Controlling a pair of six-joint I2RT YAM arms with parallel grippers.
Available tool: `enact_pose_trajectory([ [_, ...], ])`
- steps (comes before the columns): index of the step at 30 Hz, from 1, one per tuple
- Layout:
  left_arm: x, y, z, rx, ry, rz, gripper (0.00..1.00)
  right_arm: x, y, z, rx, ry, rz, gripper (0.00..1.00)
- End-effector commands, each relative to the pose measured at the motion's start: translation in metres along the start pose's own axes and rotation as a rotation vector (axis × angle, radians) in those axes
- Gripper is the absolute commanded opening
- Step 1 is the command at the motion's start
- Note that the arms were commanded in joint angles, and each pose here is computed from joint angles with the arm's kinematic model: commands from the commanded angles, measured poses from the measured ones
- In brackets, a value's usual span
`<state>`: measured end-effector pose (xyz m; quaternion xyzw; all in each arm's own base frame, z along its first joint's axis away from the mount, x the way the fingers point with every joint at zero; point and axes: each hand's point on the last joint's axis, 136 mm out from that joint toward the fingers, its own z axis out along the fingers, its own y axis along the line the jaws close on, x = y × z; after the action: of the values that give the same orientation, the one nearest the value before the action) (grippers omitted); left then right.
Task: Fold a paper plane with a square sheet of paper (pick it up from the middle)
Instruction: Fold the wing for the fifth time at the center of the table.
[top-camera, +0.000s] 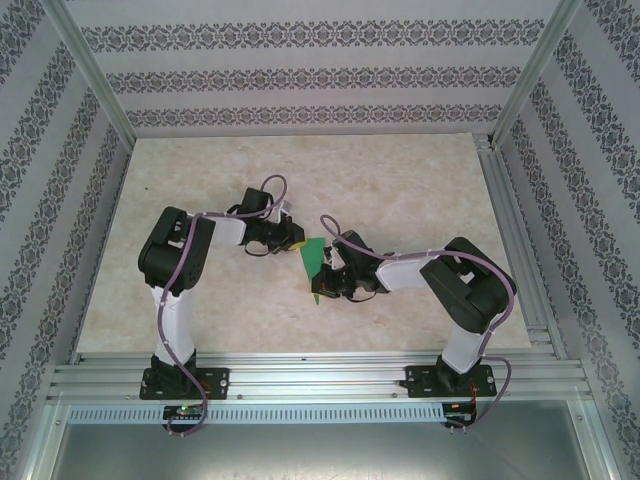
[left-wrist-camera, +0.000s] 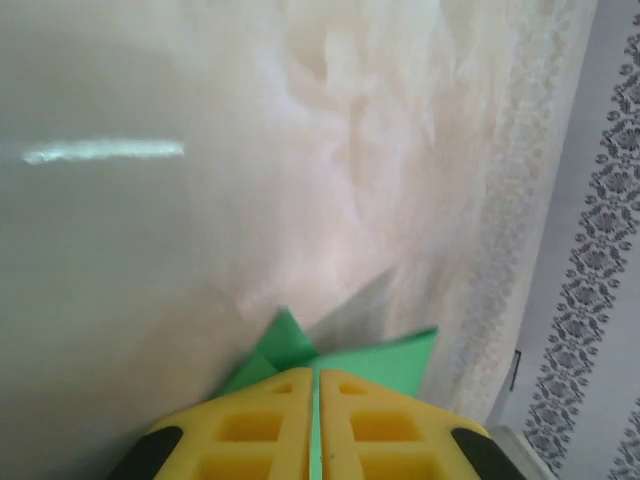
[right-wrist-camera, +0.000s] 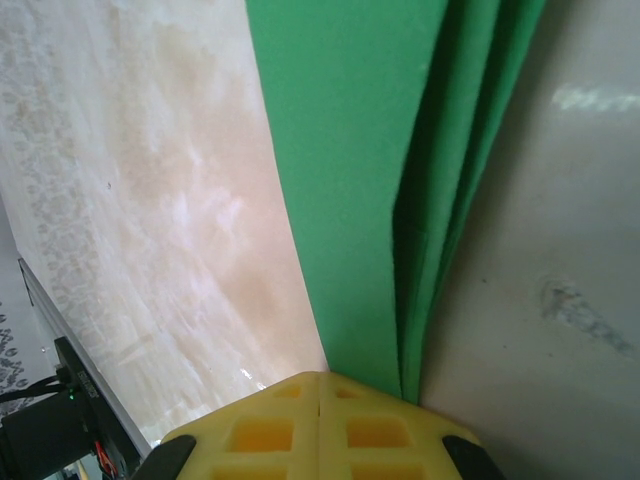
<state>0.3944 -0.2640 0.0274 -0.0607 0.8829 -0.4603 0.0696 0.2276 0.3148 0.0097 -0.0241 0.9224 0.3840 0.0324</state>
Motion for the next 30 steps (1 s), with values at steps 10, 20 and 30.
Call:
enact_pose_trajectory([
  [10,-0.033,-0.023,-0.018,0.004,-0.079,0.066,0.20,0.040,-0.063,0.002,0.223,0.126,0.112,0.00],
  [20,0.019,-0.068,-0.057,0.017,-0.088,0.132,0.22,0.033,-0.064,0.001,0.235,0.111,0.127,0.00],
  [30,0.087,-0.044,-0.015,0.039,0.063,0.046,0.08,0.031,-0.065,0.003,0.217,0.092,0.144,0.00],
])
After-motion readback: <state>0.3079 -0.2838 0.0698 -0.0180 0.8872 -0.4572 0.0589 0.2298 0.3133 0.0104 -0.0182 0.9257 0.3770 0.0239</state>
